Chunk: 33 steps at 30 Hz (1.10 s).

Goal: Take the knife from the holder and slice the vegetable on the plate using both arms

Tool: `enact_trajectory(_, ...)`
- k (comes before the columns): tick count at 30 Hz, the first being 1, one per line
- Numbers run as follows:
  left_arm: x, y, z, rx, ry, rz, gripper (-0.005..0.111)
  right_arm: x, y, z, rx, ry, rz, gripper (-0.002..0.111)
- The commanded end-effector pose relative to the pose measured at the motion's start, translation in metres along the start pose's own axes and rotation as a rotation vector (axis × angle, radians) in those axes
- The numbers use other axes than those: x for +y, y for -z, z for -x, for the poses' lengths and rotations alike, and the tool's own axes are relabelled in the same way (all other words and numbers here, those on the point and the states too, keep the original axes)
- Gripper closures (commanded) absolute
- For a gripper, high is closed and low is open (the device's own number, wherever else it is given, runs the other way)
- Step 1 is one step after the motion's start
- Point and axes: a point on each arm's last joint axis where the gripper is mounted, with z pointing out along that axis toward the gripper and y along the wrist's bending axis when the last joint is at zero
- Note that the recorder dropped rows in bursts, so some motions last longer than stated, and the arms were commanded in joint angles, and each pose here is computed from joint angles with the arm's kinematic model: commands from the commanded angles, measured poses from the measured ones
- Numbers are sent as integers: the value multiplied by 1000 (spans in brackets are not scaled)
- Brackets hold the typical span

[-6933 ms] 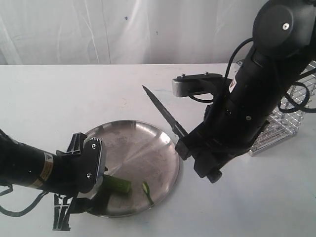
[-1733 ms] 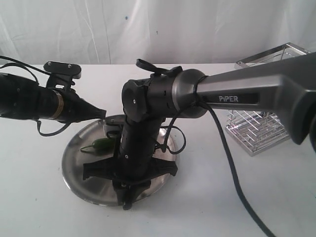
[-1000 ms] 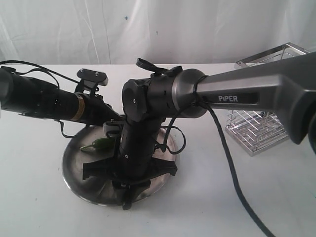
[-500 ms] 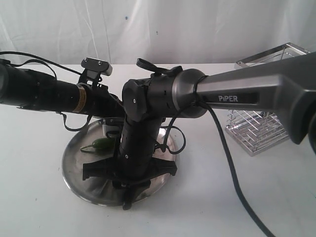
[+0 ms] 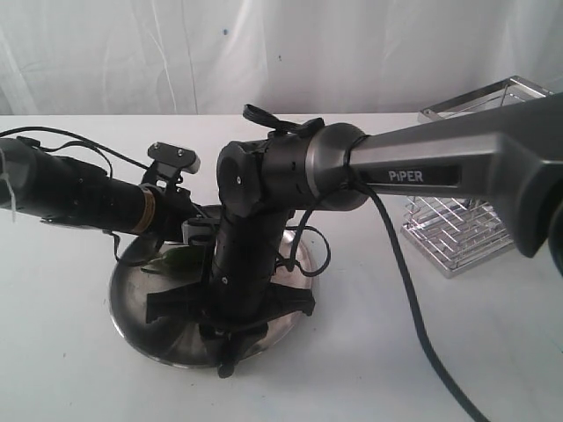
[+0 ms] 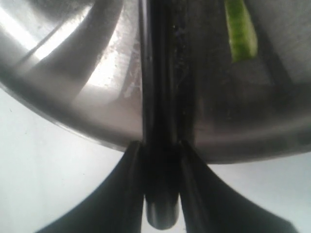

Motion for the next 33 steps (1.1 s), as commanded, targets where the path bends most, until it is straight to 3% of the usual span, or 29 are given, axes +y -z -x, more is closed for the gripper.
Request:
enact_trajectory(1,8,-17,-31,112,-14,33,107,0,-1,1,-7,17,-5,108)
enact_trajectory(6,8,-18,-32,115,-12,28,107,0,-1,1,-7,17,-5,108)
enact_trajectory(13,0,7,15,-60,-25,-83,107,0,-1,0,-3,16,-5,108)
enact_trajectory(17,6,31,31,-116,-7,-28,107,0,-1,0,-3,16,-5,108)
enact_trajectory(28,5,24,-13,3,105,-59,107,0,-1,1,-4,14,-2,108)
enact_trajectory(33,12,15,-29,61,124,-3,107,1,-1,0,2,6,8,108)
